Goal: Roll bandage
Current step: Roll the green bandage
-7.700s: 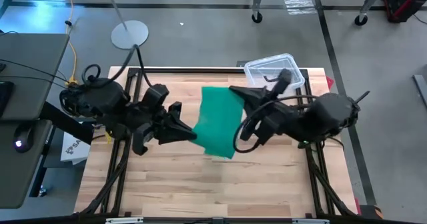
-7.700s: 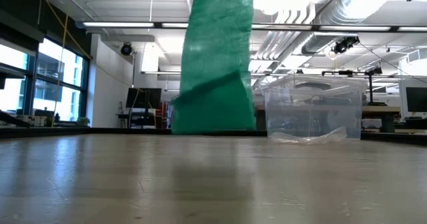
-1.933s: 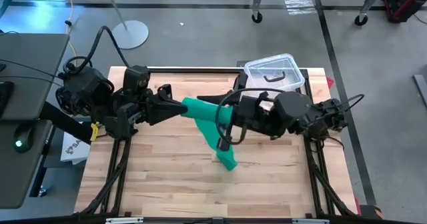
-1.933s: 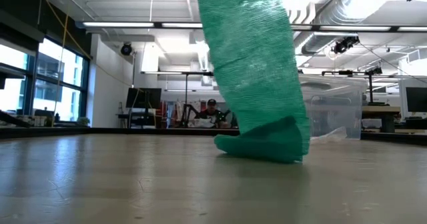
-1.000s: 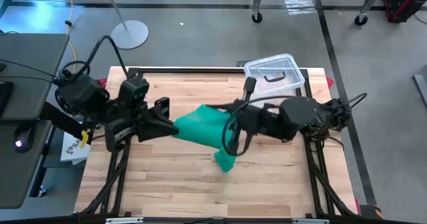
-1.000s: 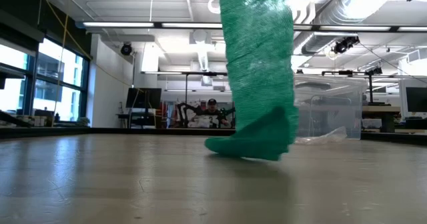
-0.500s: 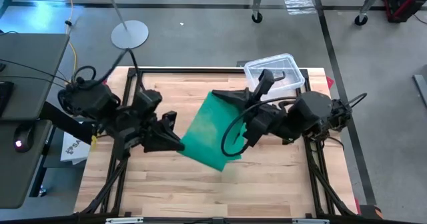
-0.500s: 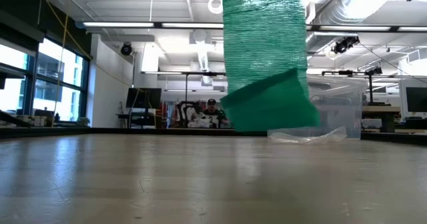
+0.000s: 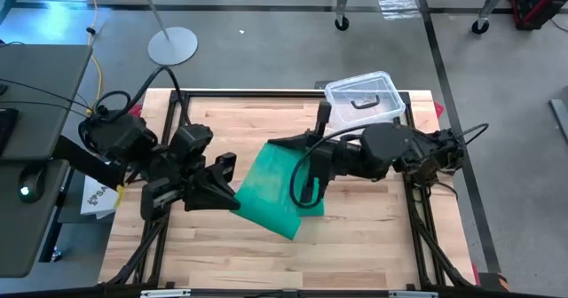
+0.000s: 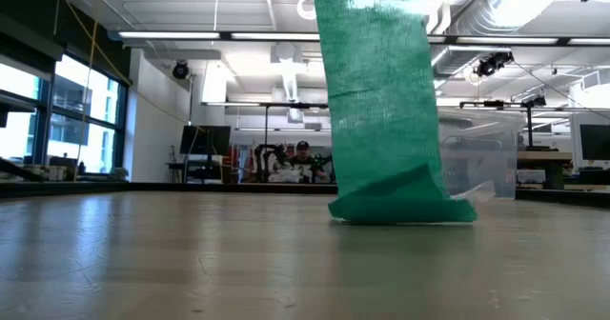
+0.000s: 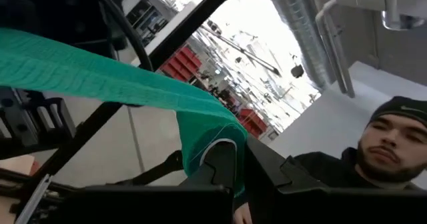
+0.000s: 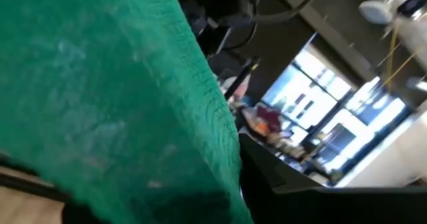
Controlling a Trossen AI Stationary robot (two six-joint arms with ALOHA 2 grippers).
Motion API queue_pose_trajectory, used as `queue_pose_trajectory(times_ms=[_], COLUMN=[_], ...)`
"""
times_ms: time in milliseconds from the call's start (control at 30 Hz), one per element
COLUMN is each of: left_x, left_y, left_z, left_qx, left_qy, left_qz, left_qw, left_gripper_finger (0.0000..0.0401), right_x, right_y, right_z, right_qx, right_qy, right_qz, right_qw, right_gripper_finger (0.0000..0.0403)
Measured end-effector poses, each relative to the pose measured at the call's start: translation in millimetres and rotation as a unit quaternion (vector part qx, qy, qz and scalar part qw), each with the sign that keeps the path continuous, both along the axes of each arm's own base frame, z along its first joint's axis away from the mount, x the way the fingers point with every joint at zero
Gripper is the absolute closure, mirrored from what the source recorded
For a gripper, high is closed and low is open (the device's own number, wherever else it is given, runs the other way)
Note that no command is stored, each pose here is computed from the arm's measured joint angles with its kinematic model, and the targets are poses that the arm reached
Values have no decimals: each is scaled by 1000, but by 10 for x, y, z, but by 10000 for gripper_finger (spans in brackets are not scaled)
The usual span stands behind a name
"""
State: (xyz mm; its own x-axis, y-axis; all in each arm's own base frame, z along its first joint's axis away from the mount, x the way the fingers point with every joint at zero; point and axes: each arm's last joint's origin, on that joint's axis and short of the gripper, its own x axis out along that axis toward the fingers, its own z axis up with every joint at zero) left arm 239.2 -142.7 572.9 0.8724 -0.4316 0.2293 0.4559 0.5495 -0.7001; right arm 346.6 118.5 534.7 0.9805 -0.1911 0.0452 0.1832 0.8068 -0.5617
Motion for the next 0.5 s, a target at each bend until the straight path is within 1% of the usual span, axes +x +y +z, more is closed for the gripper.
queue_pose_trajectory(times_ms=[133, 233, 300, 400, 500], left_x=[-6, -8, -8, -10, -14], left_y=[3, 3, 3, 0, 1], left_z=[5, 5, 6, 8, 10], left_qx=[4, 7, 7, 7, 7], left_qy=[-3, -5, -5, -7, -7], left_qz=[3, 4, 3, 0, -1], left_qw=[1000, 1000, 1000, 1000, 1000], left_gripper_finger=[393, 393, 393, 393, 393], right_x=[-1, 0, -13, -62, -113], right_y=[-2, -1, -6, -23, -39], right_z=[1, 4, 26, 70, 116], right_qx=[35, 44, 46, 53, 59], right_qy=[-7, -10, -17, -25, -32], right_qz=[1, 2, 4, 15, 21], right_qw=[999, 999, 999, 998, 997], right_gripper_finger=[403, 401, 389, 349, 289])
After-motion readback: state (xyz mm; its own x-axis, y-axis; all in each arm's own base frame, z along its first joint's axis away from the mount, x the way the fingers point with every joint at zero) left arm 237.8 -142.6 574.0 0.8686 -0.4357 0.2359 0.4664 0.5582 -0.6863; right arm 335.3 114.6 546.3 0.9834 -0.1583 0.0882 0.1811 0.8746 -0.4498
